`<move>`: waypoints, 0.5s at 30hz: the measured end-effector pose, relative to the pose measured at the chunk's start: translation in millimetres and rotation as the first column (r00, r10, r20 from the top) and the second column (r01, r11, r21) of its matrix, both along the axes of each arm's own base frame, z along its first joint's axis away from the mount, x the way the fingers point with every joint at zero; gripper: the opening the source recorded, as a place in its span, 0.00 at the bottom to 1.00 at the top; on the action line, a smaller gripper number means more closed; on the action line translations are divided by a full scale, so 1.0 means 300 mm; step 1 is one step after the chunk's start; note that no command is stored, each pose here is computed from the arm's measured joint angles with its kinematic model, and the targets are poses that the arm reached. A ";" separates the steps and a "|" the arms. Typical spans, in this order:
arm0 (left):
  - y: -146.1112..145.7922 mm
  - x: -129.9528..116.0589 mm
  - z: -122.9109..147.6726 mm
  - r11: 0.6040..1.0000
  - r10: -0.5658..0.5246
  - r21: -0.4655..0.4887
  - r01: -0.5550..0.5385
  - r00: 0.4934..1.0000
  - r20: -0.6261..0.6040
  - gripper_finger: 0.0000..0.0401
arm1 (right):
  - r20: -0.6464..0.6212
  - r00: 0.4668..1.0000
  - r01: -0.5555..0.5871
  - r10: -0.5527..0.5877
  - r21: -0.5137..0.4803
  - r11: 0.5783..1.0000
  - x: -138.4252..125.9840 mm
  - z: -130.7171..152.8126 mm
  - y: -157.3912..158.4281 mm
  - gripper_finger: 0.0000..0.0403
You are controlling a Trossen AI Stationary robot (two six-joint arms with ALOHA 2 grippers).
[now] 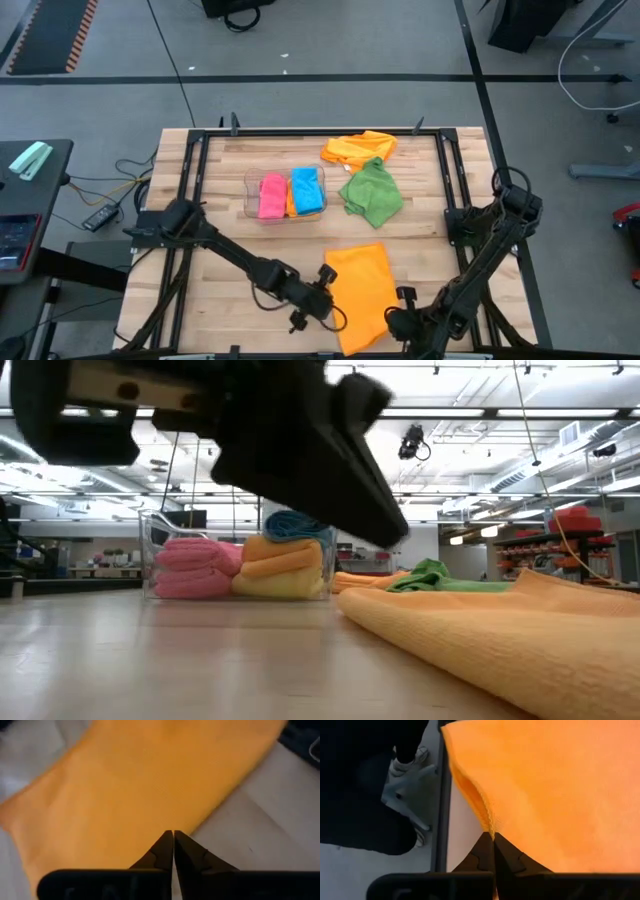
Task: Fold microfiber towels
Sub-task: Fold the bottom orange microfiber cloth
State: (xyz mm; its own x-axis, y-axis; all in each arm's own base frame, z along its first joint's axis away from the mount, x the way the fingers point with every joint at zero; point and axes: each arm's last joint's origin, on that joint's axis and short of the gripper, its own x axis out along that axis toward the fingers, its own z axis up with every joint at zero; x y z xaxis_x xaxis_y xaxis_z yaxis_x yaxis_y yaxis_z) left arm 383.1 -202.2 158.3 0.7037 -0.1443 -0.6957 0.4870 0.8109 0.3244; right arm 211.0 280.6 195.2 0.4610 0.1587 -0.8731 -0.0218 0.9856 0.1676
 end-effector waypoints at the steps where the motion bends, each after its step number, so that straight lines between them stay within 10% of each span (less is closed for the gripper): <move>1: 0.013 -0.005 -0.007 0.999 0.021 -0.030 -0.020 0.999 0.025 0.07 | -0.002 1.000 0.002 -0.002 -0.001 1.000 0.004 -0.001 -0.004 0.00; 15: 0.140 -0.033 -0.129 0.975 0.190 -0.114 -0.188 0.982 0.004 0.07 | -0.028 0.998 0.057 -0.058 -0.007 0.998 0.063 -0.022 -0.066 0.00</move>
